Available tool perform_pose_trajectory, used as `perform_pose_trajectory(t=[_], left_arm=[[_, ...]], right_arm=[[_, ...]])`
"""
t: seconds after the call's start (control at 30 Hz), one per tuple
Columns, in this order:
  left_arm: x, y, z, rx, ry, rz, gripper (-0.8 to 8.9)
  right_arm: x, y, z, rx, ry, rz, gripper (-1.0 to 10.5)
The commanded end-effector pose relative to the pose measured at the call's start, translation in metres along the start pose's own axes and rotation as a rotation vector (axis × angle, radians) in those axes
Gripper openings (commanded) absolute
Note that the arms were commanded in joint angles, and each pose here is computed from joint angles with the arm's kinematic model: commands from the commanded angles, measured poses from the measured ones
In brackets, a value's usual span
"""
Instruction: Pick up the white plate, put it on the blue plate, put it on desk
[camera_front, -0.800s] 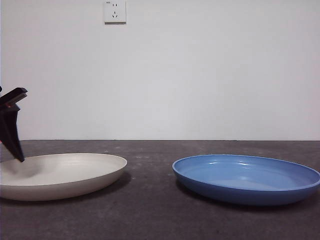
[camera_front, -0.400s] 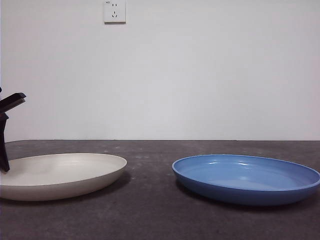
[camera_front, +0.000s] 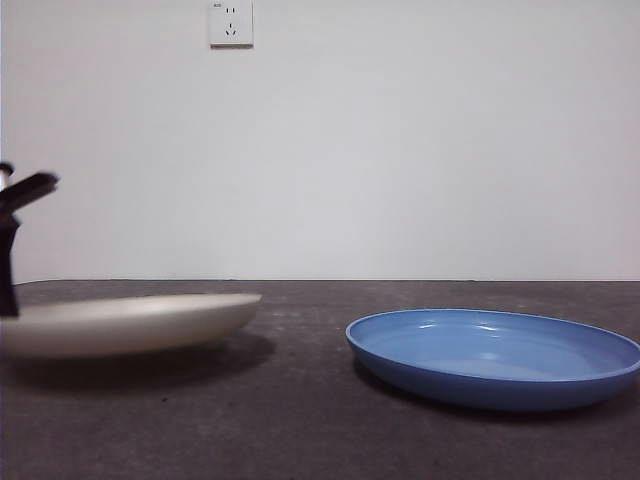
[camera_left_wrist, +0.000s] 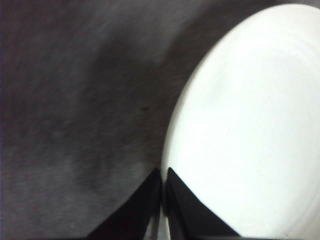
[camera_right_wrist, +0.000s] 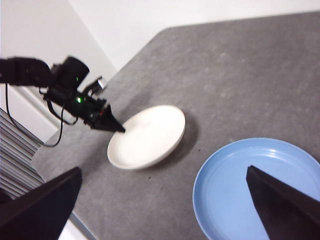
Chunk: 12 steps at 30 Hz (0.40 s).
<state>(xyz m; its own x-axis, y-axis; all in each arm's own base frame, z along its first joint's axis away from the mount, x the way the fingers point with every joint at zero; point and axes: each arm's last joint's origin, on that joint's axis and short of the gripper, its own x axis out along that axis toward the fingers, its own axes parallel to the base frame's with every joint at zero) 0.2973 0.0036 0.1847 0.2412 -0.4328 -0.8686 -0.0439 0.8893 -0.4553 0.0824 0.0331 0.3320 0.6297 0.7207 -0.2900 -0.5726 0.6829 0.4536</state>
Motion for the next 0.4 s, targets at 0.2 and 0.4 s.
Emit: perform_pose_trajectory(t=[0.2, 0.4], left_arm=[[-0.026, -0.064, 0.027, 0.123, 0.006, -0.042, 0.08], [-0.041, -0.126, 0.032, 0.225, -0.025, -0.100, 0.08]], right_arm=[[-0.019, 0.016, 0.011, -0.037, 0.004, -0.066, 6.5], [-0.039, 0.030, 0.016, -0.079, 0.025, -0.128, 6.5]])
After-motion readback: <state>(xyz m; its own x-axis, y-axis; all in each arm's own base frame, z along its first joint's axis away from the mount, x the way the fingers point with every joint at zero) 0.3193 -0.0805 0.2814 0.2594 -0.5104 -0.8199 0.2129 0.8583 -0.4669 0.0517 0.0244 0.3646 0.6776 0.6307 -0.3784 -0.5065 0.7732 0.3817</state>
